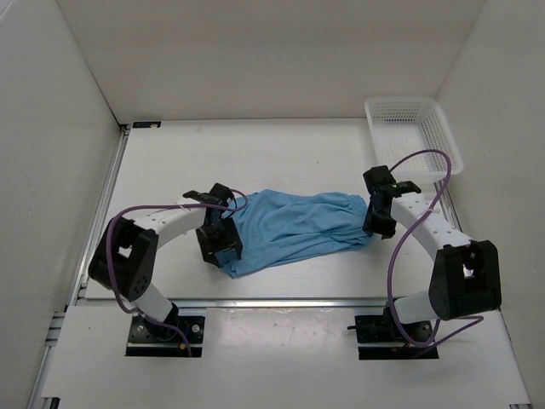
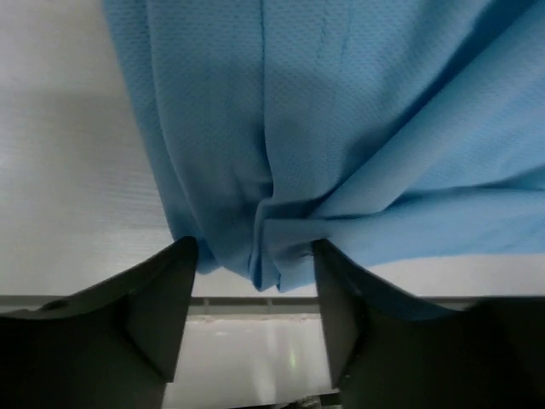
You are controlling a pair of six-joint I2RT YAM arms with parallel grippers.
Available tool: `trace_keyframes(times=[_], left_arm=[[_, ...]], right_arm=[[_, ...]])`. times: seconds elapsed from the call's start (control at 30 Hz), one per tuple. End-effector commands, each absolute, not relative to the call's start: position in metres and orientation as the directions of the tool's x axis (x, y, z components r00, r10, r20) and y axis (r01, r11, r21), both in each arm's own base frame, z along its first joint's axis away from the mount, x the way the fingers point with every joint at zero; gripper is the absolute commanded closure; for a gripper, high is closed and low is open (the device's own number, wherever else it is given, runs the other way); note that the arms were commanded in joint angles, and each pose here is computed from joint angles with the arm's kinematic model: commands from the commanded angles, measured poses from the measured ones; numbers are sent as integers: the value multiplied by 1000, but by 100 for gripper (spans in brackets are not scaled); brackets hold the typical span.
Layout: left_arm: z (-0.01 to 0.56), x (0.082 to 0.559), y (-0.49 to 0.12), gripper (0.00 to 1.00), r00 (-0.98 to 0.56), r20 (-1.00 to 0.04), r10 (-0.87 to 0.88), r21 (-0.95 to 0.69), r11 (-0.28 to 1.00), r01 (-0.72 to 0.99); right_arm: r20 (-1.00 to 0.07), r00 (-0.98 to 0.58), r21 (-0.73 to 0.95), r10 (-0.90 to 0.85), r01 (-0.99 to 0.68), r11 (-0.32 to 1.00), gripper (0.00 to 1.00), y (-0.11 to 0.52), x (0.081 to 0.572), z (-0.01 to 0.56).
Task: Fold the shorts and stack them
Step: Fold the shorts
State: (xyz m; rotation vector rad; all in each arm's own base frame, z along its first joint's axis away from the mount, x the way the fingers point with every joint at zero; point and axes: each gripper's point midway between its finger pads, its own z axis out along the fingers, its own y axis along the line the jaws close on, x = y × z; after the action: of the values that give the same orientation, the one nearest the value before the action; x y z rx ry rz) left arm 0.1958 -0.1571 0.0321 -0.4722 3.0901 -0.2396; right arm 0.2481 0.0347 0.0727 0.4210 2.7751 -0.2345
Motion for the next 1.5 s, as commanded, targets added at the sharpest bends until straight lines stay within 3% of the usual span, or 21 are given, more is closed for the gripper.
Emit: trace_keyframes(times=[0.0,0.03,0.07,0.1,0.27,0.37,0.6,0.73,0.8,1.27,1.37,1.4,1.43,1.47], left_arm=[[32,207,-169,37,-956,-4,-293,-183,940,-287],[29,207,-166,54,-956,-6,-294,-167,943,-289],[31,211,-168,84,-956,-13,-294,-174,942,-288],[34,211,-169,90,-955,-21,-294,-181,941,-286],[57,216,-167,90,-952,-69,-298,-197,940,-280],[75,219,-164,90,-947,-112,-302,-210,938,-275],[106,227,-160,90,-933,-179,-311,-218,938,-271],[106,230,-159,90,-932,-185,-312,-211,939,-272],[106,230,-159,90,-932,-185,-312,-211,939,-272],[103,234,-157,90,-934,-187,-304,-183,945,-271],[105,236,-158,90,-933,-193,-304,-189,944,-269],[105,236,-158,90,-933,-193,-304,-189,944,-269],[105,236,-158,90,-933,-193,-304,-189,944,-269],[108,237,-159,90,-932,-195,-305,-191,944,-269]], right_arm=[[-398,-880,-119,260,330,936,49,29,254,93],[-409,-874,-111,261,332,937,48,30,257,97],[-408,-875,-112,261,332,937,48,30,255,99],[-429,-864,-97,264,334,937,34,31,259,107],[-462,-829,12,315,349,937,30,33,266,131],[-445,-816,94,370,369,925,38,30,267,138],[-200,-833,468,516,381,797,35,81,251,130],[-73,-803,581,592,448,680,31,96,247,124],[-1,-762,606,647,514,607,24,92,245,115],[204,-614,683,762,647,339,26,63,279,91],[214,-605,665,767,665,340,37,60,285,80],[216,-600,654,770,675,342,45,59,285,76],[189,-612,669,768,652,356,69,57,291,82],[174,-625,674,761,639,370,82,56,294,83]])
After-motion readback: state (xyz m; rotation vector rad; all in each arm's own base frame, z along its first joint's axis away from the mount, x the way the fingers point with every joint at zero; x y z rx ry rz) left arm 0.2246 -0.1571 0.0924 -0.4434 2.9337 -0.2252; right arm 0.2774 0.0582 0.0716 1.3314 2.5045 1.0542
